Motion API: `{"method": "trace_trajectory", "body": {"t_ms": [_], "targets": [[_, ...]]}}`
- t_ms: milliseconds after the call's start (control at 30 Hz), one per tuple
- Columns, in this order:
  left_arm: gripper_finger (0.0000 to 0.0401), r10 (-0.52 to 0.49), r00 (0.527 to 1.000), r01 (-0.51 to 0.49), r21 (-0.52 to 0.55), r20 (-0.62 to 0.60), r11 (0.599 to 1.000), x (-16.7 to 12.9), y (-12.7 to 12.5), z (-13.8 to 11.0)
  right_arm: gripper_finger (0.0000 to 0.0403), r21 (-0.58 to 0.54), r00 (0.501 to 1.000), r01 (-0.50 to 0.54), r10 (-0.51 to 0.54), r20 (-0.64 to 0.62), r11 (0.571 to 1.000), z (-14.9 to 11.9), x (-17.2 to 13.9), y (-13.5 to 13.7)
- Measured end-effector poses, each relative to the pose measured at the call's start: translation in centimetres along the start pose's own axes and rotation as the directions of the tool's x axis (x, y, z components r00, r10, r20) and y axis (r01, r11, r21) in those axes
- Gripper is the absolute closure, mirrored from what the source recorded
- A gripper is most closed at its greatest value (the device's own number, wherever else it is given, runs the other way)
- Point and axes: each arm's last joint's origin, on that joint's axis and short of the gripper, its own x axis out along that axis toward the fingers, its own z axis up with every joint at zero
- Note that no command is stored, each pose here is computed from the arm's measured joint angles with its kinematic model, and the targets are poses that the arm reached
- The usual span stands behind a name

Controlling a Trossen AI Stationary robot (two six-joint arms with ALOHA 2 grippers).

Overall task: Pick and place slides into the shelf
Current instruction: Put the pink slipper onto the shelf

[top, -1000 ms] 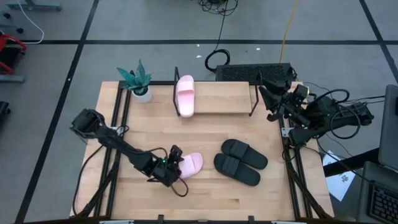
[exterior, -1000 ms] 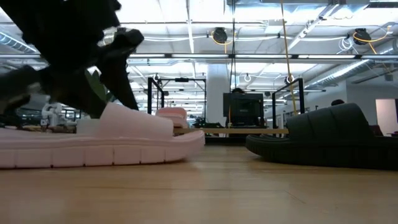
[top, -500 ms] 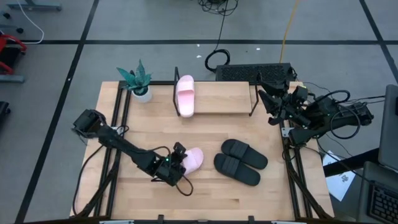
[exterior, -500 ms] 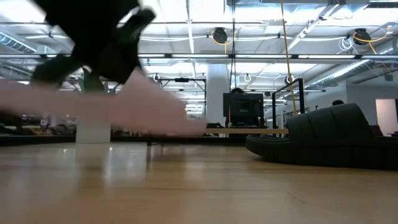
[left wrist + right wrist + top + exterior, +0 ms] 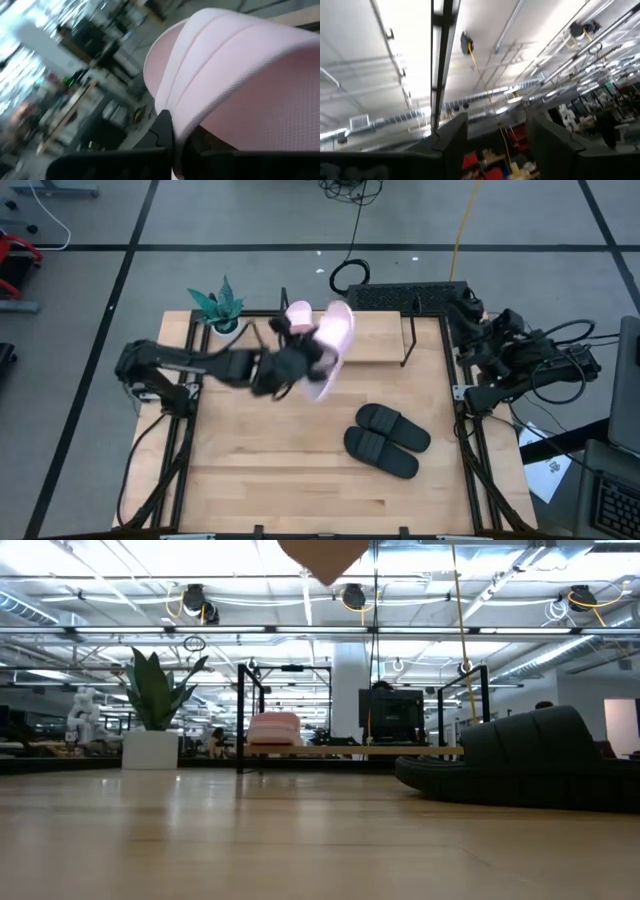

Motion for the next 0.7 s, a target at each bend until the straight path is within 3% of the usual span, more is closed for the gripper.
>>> {"method": "trace_trajectory", "body": {"t_ms": [100,200,567,700], "targets": [[0.04,0.095,0.994,-0.097,-0.035,-0.058,0.995,3.4,0.6,0.4,0.0213,0.008,0.998,0.004,-0.005,0.056,1.0,0.7,-0.1,-0.1],[0.04,0.176,0.974,-0.176,0.014,-0.146,0.984,7.0,-0.1,-0.5,0.0213,-0.018,0.995,0.012,-0.01,0.103,1.0,1.6,-0.3,-0.3],[0.0401,0.192,0.915,-0.144,0.158,-0.354,0.977,18.1,-3.9,-4.0,0.0213,-0.205,0.993,0.038,-0.013,0.12,0.978,2.3,-0.5,-0.5],[0.0401,0.173,0.889,-0.135,0.119,-0.423,0.984,20.7,-3.5,-5.5,0.0213,-0.256,0.993,0.043,-0.013,0.117,0.966,2.3,-0.6,-0.6]]}}
